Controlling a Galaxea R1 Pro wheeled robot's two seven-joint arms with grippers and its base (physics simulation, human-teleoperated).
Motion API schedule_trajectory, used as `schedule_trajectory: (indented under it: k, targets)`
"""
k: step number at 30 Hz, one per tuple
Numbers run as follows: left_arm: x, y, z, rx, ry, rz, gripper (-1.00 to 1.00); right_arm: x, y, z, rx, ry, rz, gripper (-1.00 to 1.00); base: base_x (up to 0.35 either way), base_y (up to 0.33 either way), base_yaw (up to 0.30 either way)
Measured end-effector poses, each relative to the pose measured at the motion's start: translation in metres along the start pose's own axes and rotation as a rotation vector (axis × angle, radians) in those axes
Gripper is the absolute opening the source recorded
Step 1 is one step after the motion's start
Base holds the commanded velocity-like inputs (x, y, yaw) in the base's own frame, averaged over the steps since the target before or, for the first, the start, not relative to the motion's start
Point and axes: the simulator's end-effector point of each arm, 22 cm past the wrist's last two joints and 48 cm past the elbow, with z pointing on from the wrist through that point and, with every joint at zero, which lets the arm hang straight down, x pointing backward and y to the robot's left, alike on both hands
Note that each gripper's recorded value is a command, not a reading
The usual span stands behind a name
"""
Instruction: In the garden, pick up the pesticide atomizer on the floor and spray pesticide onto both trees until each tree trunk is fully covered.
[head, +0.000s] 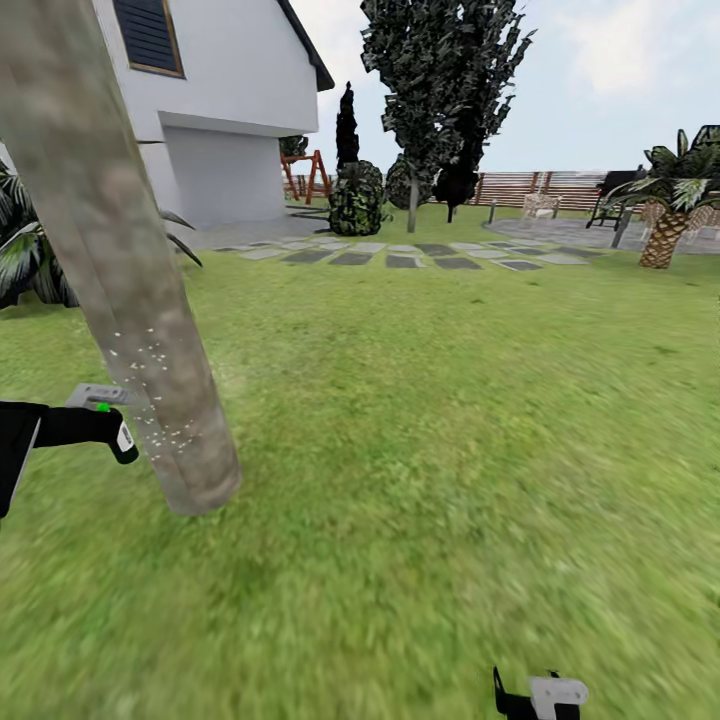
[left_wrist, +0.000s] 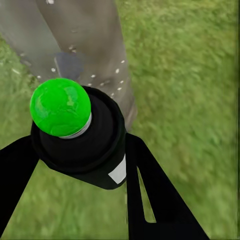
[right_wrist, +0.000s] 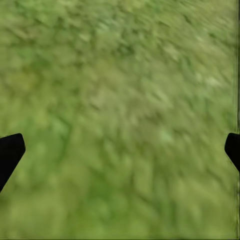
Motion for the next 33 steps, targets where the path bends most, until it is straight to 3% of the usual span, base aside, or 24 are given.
schedule_trajectory:
  k: [5,12,24,30,33]
  targets:
    - [0.000,0.002,-0.001,-0.002,-0.002,-0.006,-1.00,0.000,0.000,0.000,-0.002,0.000,-0.002,1.00,0.000,-0.273,0.015]
    - [0.000,0.002,-0.001,-0.005,-0.002,-0.005,-1.00,0.000,0.000,0.000,-0.002,0.001,-0.002,1.00,0.000,-0.273,0.229]
    - [0.008,0.012,0.003,-0.043,0.016,-0.012,-1.00,0.000,0.000,0.000,-0.003,0.000,-0.002,1.00,0.000,-0.273,0.013]
    - [0.029,0.012,0.012,-0.038,0.057,-0.020,-1.00,0.000,0.000,0.000,-0.002,0.000,-0.002,1.00,0.000,-0.273,0.049]
    - [0.039,0.021,0.015,-0.073,0.079,-0.026,-1.00,0.000,0.001,0.000,-0.003,0.000,-0.002,1.00,0.000,-0.273,0.246]
